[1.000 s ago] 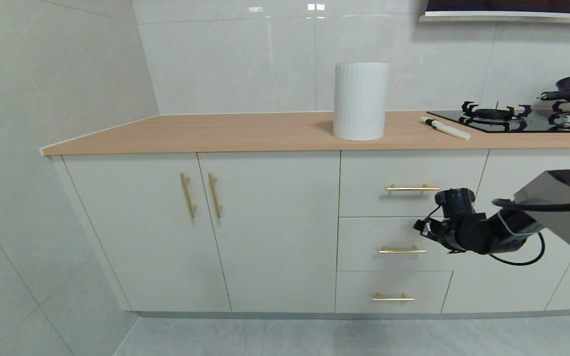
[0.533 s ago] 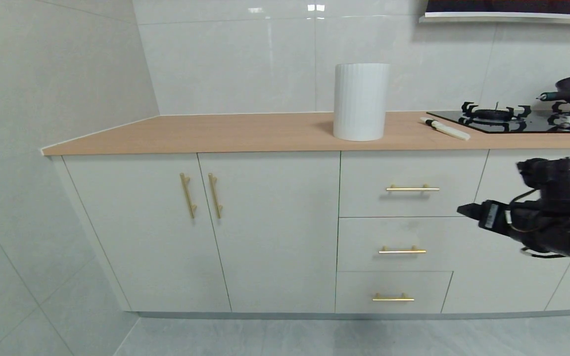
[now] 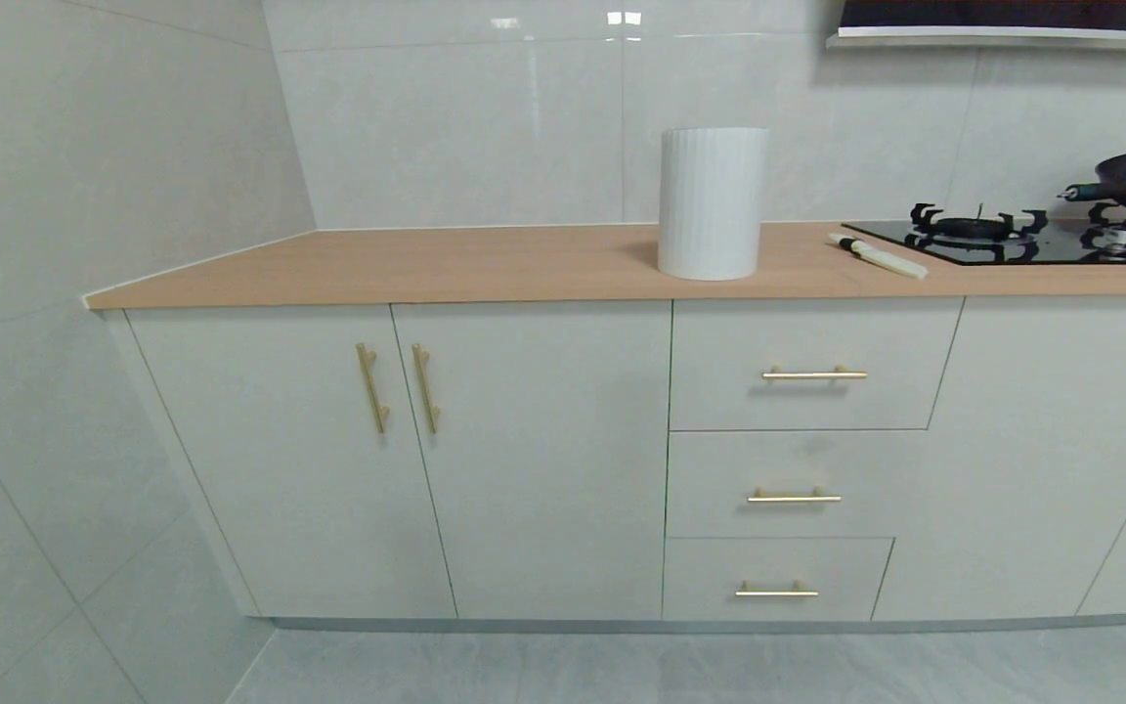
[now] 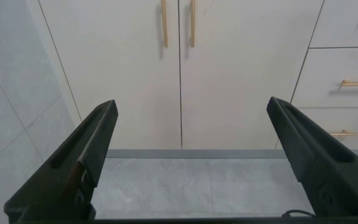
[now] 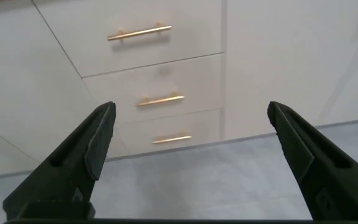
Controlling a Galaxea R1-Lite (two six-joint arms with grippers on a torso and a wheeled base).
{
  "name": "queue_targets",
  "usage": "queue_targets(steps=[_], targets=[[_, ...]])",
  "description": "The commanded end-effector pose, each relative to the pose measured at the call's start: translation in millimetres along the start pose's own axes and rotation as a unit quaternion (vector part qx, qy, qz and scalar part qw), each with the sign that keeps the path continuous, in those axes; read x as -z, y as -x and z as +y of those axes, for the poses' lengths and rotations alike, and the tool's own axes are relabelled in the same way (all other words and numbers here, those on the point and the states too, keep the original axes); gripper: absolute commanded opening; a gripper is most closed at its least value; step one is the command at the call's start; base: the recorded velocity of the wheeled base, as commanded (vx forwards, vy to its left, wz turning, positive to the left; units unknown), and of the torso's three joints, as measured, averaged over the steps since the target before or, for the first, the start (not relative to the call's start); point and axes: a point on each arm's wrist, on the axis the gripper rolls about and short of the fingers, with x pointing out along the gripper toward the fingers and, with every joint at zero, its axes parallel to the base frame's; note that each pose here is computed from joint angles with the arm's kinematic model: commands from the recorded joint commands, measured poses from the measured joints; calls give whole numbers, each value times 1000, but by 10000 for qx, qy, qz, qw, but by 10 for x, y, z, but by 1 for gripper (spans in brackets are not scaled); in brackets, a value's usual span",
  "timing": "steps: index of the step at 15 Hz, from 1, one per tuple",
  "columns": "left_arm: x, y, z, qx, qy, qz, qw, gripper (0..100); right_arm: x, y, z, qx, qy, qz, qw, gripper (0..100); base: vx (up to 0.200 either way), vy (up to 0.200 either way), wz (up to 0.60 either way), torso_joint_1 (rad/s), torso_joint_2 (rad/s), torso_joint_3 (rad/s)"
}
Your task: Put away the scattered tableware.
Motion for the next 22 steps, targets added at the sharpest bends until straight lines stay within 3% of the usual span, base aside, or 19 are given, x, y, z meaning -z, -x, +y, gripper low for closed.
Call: queue_targets(steps=[1, 3, 6, 9, 13, 16, 20, 22], targets=[[0, 0, 0, -2, 0, -1, 10000, 100, 331, 686, -227, 360, 243, -808, 9958, 100, 0, 0, 0, 0, 0, 0], [0, 0, 0, -2, 0, -1, 10000, 100, 480, 849, -285, 699, 288, -1002, 9921, 100, 0, 0, 0, 0, 0, 0], [0, 0, 0, -2, 0, -1, 10000, 100, 773, 1024, -280, 1230, 376, -810, 9884, 100, 0, 0, 0, 0, 0, 0], [0, 0, 0, -2, 0, -1, 10000, 100, 910, 957, -281, 922, 355, -765, 9922, 100, 0, 0, 0, 0, 0, 0], [0, 0, 0, -2, 0, -1, 10000, 100, 1141, 681, -199, -470, 183, -845, 9951, 100, 0, 0, 0, 0, 0, 0], [0, 0, 0, -2, 0, -1, 10000, 100, 1322, 510, -177, -723, 213, -1119, 9909, 100, 0, 0, 0, 0, 0, 0], [0, 0, 0, -2, 0, -1, 10000, 100, 1370, 495, -180, -732, 345, -821, 9933, 100, 0, 0, 0, 0, 0, 0], [0, 0, 0, -2, 0, -1, 10000, 100, 1370, 497, -180, -733, 342, -867, 9929, 100, 0, 0, 0, 0, 0, 0]])
